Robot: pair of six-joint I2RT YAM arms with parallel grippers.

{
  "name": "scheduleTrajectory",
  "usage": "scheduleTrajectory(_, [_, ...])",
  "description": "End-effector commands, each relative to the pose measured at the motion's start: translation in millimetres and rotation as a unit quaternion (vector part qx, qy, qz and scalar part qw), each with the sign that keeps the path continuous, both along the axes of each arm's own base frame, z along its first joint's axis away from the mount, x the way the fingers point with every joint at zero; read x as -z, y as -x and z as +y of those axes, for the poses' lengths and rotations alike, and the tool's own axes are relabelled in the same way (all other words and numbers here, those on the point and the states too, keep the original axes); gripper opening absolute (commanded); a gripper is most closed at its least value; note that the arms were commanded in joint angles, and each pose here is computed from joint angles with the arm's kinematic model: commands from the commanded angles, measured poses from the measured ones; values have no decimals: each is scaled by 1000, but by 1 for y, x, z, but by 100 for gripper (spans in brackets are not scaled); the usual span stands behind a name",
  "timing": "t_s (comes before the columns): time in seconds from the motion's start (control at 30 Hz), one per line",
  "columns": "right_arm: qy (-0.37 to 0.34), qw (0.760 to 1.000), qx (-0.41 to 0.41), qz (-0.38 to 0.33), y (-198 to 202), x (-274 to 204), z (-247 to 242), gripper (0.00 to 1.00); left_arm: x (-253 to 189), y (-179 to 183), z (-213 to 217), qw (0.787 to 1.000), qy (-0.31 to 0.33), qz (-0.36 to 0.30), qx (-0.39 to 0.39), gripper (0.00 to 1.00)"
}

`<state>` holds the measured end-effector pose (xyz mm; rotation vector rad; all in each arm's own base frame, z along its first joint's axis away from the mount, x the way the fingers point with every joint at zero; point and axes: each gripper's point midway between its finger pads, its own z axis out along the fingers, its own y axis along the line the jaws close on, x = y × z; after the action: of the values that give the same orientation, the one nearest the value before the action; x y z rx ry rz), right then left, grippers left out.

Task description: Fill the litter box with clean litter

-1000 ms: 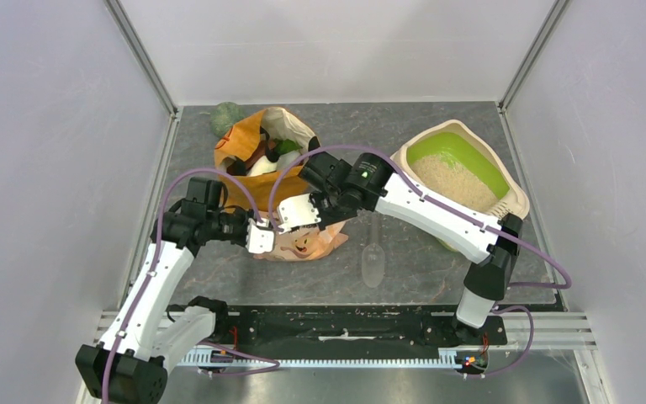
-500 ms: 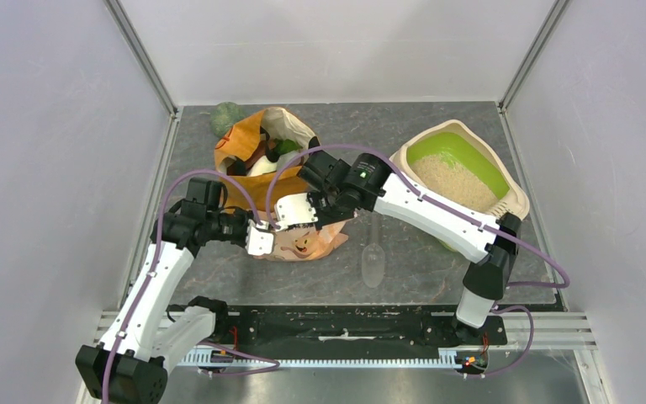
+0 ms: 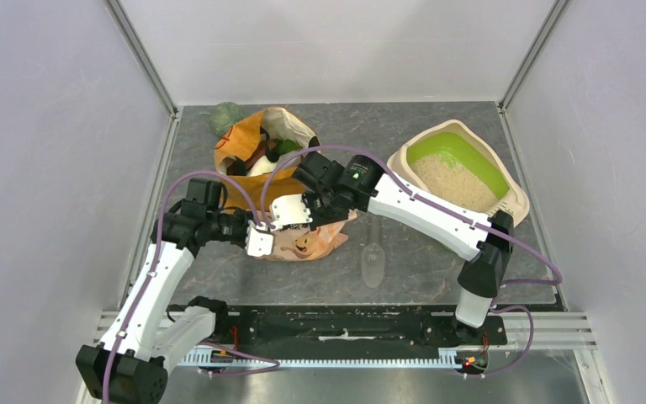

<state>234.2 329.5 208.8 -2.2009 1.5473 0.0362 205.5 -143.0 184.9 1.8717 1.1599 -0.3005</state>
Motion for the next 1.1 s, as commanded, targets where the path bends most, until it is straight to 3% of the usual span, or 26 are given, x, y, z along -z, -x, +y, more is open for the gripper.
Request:
scheduleTrajectory(0.0, [-41,999,-18,11,5,-1,30,0,-19,3,-13,998,36,-40,41,2])
scheduleTrajectory(0.8, [-71,997,-5,26,7,10,57,0,-25,-1,-17,996,52,-57,41,2])
scheduleTrajectory(1.07, [-64,998,3,16,5,14,35,0,-22,-1,-15,996,46,-68,40,2])
